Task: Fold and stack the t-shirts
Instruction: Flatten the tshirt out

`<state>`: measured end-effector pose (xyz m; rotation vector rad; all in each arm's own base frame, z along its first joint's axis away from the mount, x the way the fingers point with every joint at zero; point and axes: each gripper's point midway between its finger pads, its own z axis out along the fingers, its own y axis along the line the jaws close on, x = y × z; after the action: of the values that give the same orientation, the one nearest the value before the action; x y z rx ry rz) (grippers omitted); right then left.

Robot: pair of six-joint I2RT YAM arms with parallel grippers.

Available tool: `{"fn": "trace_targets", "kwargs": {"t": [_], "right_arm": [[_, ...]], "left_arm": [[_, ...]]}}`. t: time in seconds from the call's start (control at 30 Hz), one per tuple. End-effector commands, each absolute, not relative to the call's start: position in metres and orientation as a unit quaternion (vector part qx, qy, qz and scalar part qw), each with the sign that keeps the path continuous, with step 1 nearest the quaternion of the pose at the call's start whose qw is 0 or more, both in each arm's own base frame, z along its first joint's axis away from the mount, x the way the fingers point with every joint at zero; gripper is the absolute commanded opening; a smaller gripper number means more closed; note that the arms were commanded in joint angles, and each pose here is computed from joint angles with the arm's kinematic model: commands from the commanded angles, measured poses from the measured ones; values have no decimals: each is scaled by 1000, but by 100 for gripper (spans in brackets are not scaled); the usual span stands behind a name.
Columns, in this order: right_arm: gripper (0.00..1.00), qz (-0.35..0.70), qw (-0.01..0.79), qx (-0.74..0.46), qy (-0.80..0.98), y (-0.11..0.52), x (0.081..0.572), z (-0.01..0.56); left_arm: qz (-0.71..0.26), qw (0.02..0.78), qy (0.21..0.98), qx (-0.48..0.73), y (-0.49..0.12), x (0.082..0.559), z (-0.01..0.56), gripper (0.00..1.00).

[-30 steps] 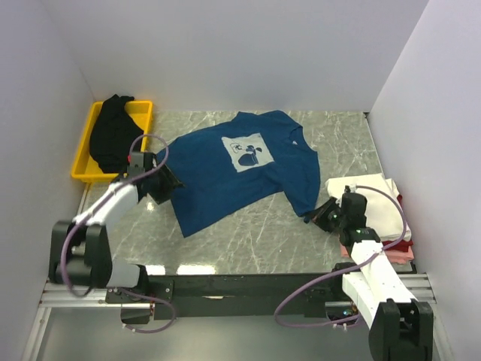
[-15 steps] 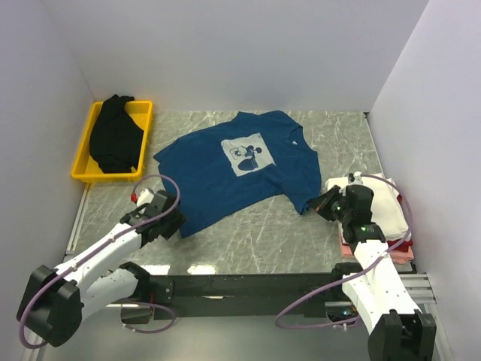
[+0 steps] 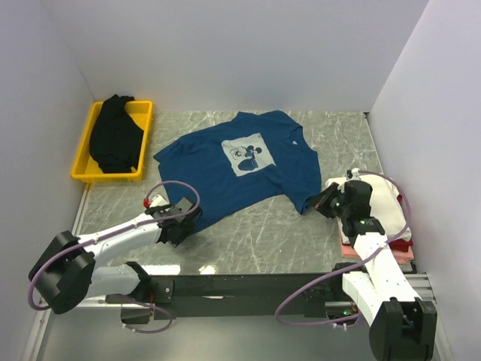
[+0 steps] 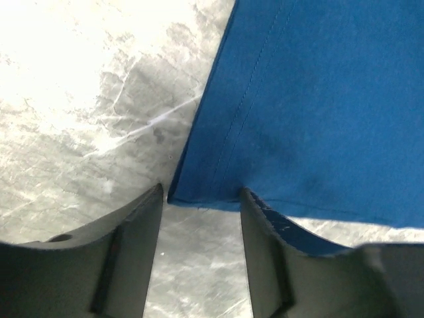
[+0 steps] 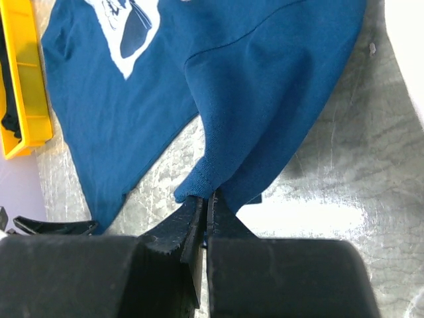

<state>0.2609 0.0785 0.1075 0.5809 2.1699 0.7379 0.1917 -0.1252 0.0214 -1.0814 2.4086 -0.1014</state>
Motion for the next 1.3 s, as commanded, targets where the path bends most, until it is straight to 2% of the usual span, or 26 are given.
{"fn": "trace_targets", "kwargs": {"t": [0.0, 0.03, 0.13, 0.17, 0.2, 0.33, 0.57, 0.83, 0.87, 0.9, 0.93, 0.97, 1.13, 1.27], "right_arm": [[0, 299, 412, 201, 837, 80, 274, 134], [0, 297, 415, 200, 836, 80, 274, 136], [0, 292, 418, 198, 837, 78, 274, 139], [0, 290, 416, 199, 838, 78, 274, 138], [0, 290, 415, 200, 839, 78, 273, 137], [0, 287, 410, 200, 842, 78, 269, 134], [0, 311, 375, 205, 849, 88, 245, 116], [1, 385, 280, 196, 857, 131, 182, 68], [6, 393, 281, 184, 856, 138, 176, 70], [23, 398, 273, 184, 856, 144, 171, 68], [32, 406, 259, 155, 863, 156, 159, 68], [37, 390, 256, 158, 870, 155, 156, 63], [44, 319, 287, 175, 886, 137, 164, 66], [45, 267, 310, 202, 890, 121, 182, 74]], "left_arm": [[-22, 266, 870, -415, -120, 199, 22, 51], [-20, 270, 873, -406, -120, 201, 22, 48], [-17, 280, 875, -394, -121, 207, 24, 21], [-15, 281, 875, -393, -120, 208, 25, 7], [-6, 281, 876, -393, -116, 207, 26, 1], [-4, 313, 863, -397, -94, 220, 51, 1], [-6, 390, 802, -452, -8, 243, 104, 0], [-9, 377, 808, -454, 13, 249, 101, 0], [-13, 376, 806, -456, 14, 251, 101, 0], [-18, 377, 807, -455, 13, 253, 101, 0], [-20, 377, 807, -455, 12, 255, 101, 1], [-25, 375, 808, -453, 11, 256, 101, 0], [-32, 377, 809, -450, 10, 259, 102, 0], [-36, 375, 811, -448, 10, 259, 101, 0]]}}
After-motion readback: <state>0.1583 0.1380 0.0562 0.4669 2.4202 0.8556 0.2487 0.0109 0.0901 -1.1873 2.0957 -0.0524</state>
